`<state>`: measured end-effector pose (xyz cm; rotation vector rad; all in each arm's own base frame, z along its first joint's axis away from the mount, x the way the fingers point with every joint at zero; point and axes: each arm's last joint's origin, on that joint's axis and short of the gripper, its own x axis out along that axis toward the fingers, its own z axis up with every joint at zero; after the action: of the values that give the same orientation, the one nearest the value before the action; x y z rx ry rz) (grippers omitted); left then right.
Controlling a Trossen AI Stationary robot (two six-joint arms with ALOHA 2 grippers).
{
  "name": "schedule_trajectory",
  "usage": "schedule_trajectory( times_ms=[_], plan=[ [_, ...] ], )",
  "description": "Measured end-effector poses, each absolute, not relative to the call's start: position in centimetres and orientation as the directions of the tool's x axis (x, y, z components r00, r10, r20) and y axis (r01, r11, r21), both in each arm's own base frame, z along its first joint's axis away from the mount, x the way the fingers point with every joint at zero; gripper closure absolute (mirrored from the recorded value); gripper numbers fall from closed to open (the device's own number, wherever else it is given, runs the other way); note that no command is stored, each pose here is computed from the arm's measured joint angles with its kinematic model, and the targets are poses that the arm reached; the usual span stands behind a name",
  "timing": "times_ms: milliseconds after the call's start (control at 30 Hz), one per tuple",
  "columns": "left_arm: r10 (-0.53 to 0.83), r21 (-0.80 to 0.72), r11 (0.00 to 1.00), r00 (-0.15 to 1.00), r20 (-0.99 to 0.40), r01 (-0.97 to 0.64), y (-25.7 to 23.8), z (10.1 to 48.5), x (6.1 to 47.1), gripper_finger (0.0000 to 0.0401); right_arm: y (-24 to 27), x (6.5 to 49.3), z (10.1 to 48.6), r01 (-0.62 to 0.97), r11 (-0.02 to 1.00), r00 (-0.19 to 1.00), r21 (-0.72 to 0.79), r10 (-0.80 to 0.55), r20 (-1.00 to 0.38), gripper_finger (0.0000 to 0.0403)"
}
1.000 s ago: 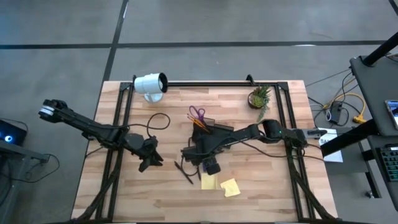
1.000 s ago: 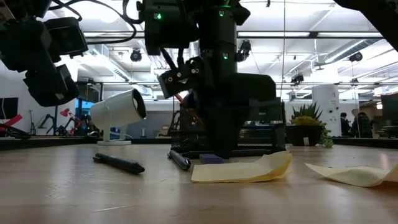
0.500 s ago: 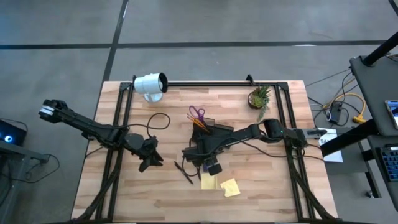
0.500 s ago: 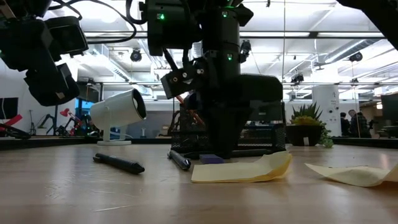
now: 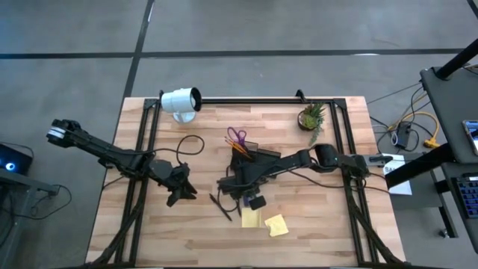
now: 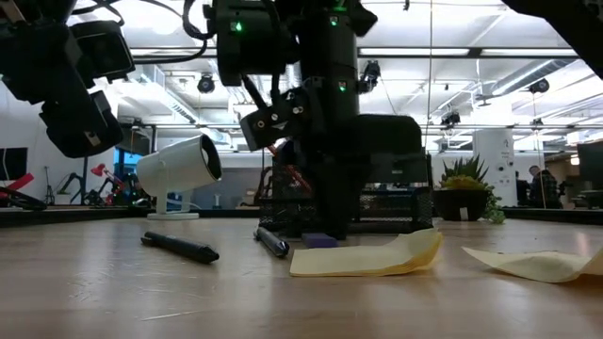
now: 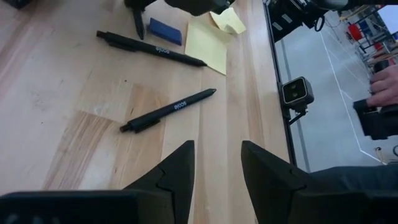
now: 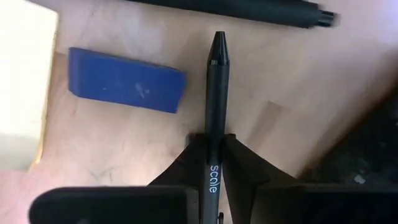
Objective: Pick and place office supplies into organizer
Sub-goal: Put the right black pen into the black desk organizer
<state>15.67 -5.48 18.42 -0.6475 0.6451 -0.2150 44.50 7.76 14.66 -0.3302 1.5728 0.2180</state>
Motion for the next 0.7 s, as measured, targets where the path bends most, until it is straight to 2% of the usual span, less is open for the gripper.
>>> schedule_trajectory(
  times_ms=[300,433,633,700],
  plan=[
    [-0.381,-0.624,0.782,0.790,-0.480,-0.002,-5.5,18.6,15.6,0.0285,7.9,44.9,19.3,-0.228,0.968,0.003,-0.107,-0.110,-0.994,0.0377],
    [-0.383,-0.626,0.780,0.794,-0.472,0.004,-5.4,18.7,15.5,0.0285,8.1,44.4,21.5,-0.149,0.982,-0.033,-0.115,-0.121,-0.992,0.0378],
    [-0.388,-0.629,0.777,0.797,-0.463,0.013,-5.4,18.8,15.4,0.0285,8.7,44.3,23.8,-0.075,0.990,0.002,-0.117,-0.117,-0.993,0.0378],
    [-0.390,-0.631,0.776,0.797,-0.461,0.015,-5.4,18.9,15.4,0.0285,8.6,44.0,24.0,-0.054,0.988,-0.021,-0.146,-0.147,-0.989,0.0378]
  ],
)
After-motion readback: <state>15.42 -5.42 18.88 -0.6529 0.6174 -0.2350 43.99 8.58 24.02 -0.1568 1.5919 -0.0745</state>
